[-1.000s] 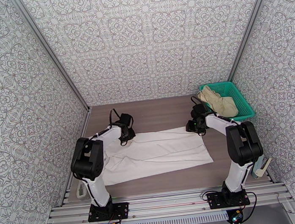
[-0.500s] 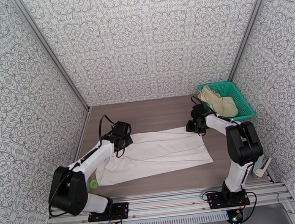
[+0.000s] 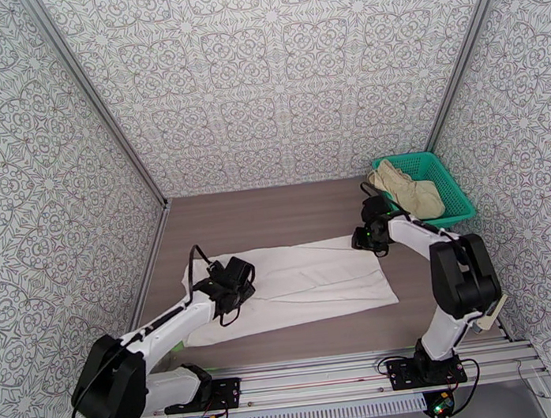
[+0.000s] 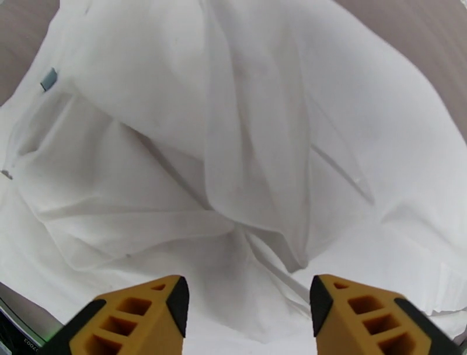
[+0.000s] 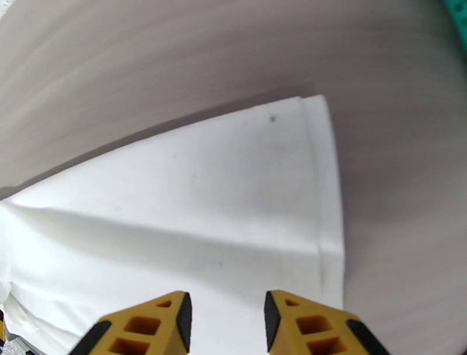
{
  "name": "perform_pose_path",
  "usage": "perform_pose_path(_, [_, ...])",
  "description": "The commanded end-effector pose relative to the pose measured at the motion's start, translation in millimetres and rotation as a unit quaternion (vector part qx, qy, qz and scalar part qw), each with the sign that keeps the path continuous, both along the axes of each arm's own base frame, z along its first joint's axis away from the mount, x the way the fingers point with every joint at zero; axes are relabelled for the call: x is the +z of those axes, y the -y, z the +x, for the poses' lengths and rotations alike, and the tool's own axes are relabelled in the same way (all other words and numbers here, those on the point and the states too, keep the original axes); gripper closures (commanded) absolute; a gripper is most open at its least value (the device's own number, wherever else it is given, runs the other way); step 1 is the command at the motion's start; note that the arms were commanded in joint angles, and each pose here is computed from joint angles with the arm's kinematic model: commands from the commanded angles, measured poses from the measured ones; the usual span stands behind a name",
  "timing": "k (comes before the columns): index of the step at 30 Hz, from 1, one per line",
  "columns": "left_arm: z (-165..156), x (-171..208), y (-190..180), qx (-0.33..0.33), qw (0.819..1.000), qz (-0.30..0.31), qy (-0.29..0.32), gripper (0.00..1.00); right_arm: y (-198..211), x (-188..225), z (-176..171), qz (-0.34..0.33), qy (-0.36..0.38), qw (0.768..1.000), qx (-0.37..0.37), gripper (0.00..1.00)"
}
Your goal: Fold and stack the mixed laundry pile
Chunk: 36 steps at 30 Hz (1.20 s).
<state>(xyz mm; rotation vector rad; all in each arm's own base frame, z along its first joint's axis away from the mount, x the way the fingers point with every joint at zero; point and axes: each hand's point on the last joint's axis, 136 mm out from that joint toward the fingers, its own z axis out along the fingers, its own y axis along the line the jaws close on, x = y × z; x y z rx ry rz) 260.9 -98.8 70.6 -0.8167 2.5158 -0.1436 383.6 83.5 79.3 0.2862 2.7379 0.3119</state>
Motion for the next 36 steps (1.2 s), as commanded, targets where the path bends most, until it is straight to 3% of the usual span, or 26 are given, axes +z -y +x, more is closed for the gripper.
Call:
perform_pose_path(1, [8, 17, -10, 0.010, 1.000, -0.003, 0.016, 0.43, -9, 7, -10, 0.026, -0.011, 1.000, 0.000, 0.60])
perform_pose_path(9, [29, -7, -32, 0.036, 0.999, -0.033, 0.000, 0.69, -16, -45, 4, 0.033, -0.063, 0.997, 0.001, 0.64])
perform_pose_path(13, [35, -35, -55, 0.082, 0.995, -0.049, -0.013, 0.73, -10, -70, 1, 0.033, -0.090, 0.995, -0.012, 0.67])
perform_pose_path(22, [83, -70, -67, 0.114, 0.989, -0.090, -0.020, 0.78, 10, -65, -10, 0.019, -0.097, 0.993, -0.059, 0.68])
perform_pose_path(28, [143, -80, -76, 0.111, 0.989, -0.098, 0.000, 0.79, 14, -61, -28, 0.027, -0.096, 0.992, -0.074, 0.67])
perform_pose_path(32, [207, -78, -77, 0.086, 0.989, -0.120, 0.027, 0.79, 11, -58, -49, 0.042, -0.104, 0.991, -0.080, 0.67])
perform_pose_path(36, [279, -60, -57, 0.012, 0.983, -0.153, 0.103, 0.79, 0, -52, -80, 0.049, -0.107, 0.990, -0.073, 0.68])
